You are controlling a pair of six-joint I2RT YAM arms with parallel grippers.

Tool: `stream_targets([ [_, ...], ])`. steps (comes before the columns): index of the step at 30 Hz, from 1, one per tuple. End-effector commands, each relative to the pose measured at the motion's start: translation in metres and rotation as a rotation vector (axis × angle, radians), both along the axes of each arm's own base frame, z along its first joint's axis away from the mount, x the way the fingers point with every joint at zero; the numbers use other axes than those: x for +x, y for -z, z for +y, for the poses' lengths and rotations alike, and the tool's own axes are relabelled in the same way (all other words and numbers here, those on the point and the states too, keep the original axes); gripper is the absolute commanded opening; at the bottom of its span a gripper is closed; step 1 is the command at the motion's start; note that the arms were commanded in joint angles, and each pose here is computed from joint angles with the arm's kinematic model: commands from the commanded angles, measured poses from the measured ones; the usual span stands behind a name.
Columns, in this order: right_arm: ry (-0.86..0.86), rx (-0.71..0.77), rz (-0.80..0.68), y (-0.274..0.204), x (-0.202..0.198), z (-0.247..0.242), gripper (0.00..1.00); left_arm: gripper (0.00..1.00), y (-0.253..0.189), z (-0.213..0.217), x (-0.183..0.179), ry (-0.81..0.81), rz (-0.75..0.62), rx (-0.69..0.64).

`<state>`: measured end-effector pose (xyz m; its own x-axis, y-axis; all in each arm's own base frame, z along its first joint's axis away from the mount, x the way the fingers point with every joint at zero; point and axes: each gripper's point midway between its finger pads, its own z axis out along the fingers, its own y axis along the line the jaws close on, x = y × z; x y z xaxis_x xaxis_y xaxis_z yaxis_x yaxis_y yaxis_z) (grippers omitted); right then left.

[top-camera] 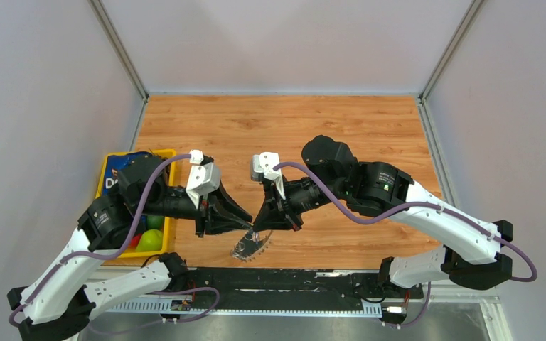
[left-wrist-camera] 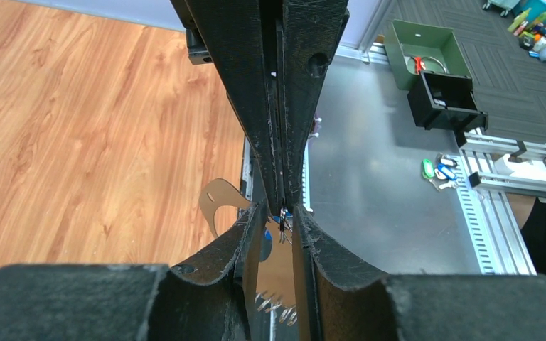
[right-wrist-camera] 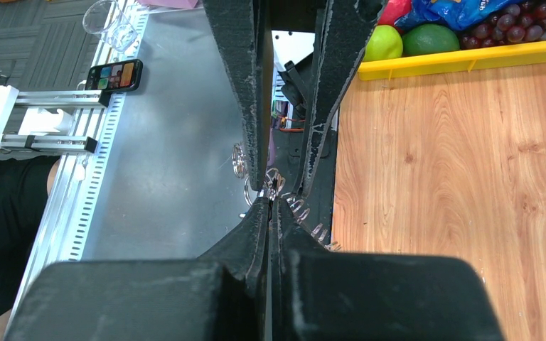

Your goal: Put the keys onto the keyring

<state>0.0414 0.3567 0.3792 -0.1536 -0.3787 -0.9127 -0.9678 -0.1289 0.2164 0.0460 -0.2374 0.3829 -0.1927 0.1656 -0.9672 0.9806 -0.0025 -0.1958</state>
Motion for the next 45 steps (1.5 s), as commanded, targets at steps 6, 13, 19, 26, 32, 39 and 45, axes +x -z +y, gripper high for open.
stream_targets([
  [6,-0.009,0.108,-0.051,-0.035,-0.003,-0.003,0.00,0.28,-0.009,-0.003,0.000,0.013,-0.014,-0.025],
  [13,-0.010,0.112,-0.054,-0.037,-0.003,-0.003,0.00,0.26,-0.006,-0.005,0.001,0.018,-0.005,-0.018],
  [19,-0.011,0.119,-0.061,-0.040,-0.003,-0.002,0.00,0.11,-0.006,-0.005,0.001,0.022,-0.009,-0.016],
  [26,0.003,0.128,-0.062,-0.043,0.000,-0.001,0.00,0.00,-0.005,-0.009,0.003,0.028,-0.010,-0.023],
  [32,0.045,0.156,-0.065,-0.051,0.004,-0.002,0.00,0.00,-0.013,-0.008,0.008,-0.006,-0.058,-0.071],
  [39,0.070,0.185,-0.076,-0.057,0.007,-0.005,0.04,0.00,-0.030,-0.003,0.014,-0.077,-0.109,-0.166],
  [45,0.100,0.196,-0.057,-0.060,0.007,-0.010,0.23,0.00,-0.042,-0.002,0.014,-0.087,-0.125,-0.230],
])
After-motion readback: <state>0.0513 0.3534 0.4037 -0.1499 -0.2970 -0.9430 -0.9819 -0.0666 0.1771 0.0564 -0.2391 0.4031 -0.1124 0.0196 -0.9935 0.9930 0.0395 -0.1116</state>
